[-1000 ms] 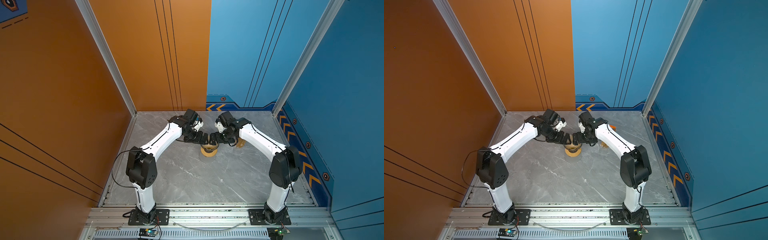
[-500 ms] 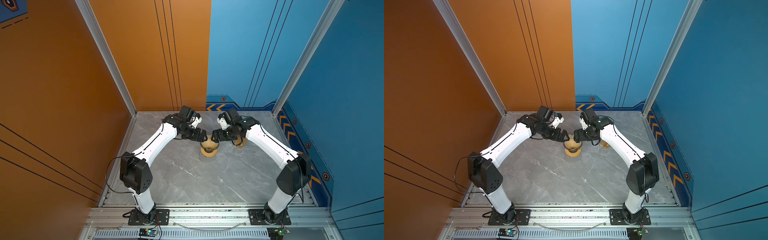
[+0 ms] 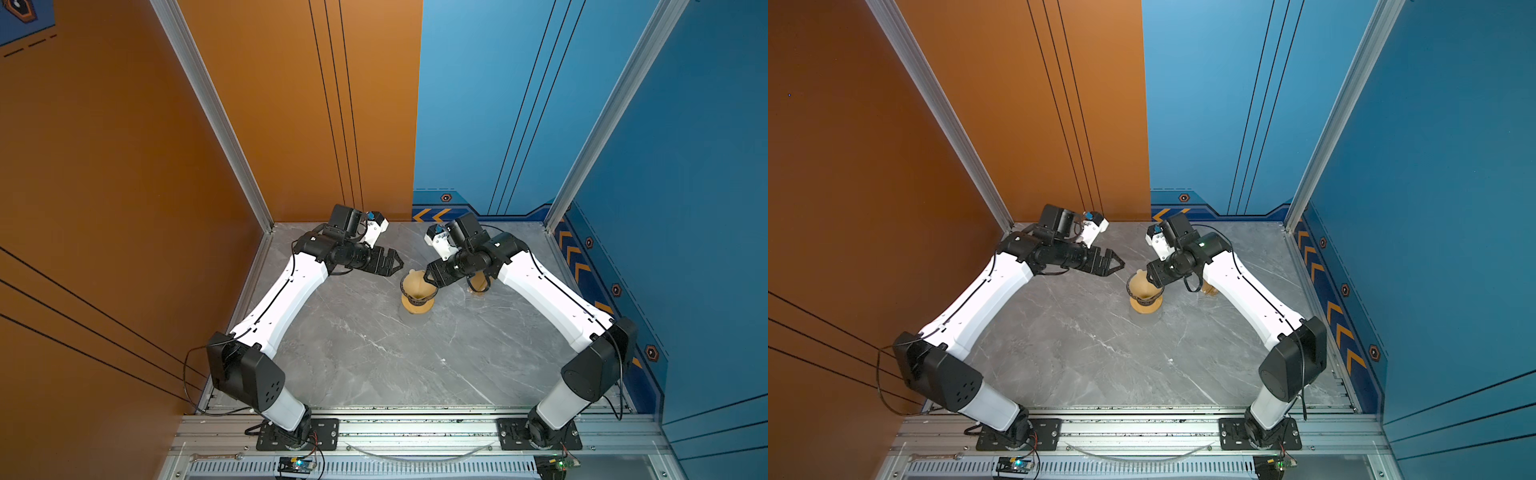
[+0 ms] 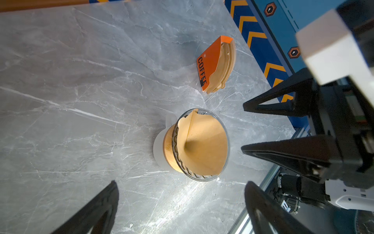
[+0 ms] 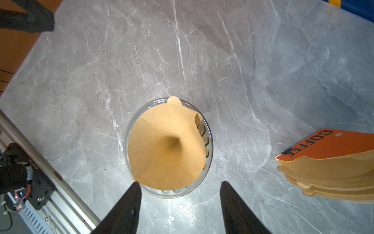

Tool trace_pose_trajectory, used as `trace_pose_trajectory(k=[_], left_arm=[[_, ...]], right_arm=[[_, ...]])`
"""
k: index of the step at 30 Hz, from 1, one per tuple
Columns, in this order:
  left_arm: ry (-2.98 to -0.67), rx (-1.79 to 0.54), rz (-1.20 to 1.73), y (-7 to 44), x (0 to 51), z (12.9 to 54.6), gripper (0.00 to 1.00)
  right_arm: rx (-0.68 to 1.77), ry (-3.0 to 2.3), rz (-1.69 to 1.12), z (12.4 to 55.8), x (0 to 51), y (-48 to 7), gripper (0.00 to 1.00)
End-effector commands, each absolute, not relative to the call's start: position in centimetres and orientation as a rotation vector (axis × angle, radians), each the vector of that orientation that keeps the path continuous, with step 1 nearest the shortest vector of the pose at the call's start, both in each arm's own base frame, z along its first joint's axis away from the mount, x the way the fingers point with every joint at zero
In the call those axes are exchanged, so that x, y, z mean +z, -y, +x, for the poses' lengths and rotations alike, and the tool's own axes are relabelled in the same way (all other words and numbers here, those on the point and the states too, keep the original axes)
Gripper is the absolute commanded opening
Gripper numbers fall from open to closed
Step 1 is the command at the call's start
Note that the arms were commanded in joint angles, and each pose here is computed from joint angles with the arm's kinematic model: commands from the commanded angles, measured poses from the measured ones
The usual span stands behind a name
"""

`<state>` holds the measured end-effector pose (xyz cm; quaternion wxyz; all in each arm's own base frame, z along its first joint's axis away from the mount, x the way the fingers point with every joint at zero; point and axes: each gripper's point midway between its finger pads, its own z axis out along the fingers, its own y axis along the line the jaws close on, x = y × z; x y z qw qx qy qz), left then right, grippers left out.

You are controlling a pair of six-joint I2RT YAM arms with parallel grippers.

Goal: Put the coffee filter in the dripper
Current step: 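Lift both grippers out of the dripper, leaving the filter seated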

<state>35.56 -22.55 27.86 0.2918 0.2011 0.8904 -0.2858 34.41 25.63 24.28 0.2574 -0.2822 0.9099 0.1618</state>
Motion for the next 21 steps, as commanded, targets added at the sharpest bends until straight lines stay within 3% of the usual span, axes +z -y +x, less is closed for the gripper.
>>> trace_pose_trajectory(k=[1,7,15,21], left_arm=[[-2.31,-0.799,0.561,22.7,28.8,35.5,0.98],[-2.224,-0.793,0.511,21.5,30.5,35.7,0.98],[-2.166,-0.849,0.486,21.3,31.4,35.9,0.98],[-2.174,-0.849,0.479,21.3,31.1,36.0,0.98]], right_arm=[[0.448,-2.47,-0.87,33.7,24.3,-26.4,0.56],[0.43,-2.476,-0.882,34.1,24.4,-27.2,0.4],[0.317,-2.543,-0.916,34.3,21.9,-27.8,0.45],[0.301,-2.552,-0.977,34.6,20.7,-28.3,0.39]])
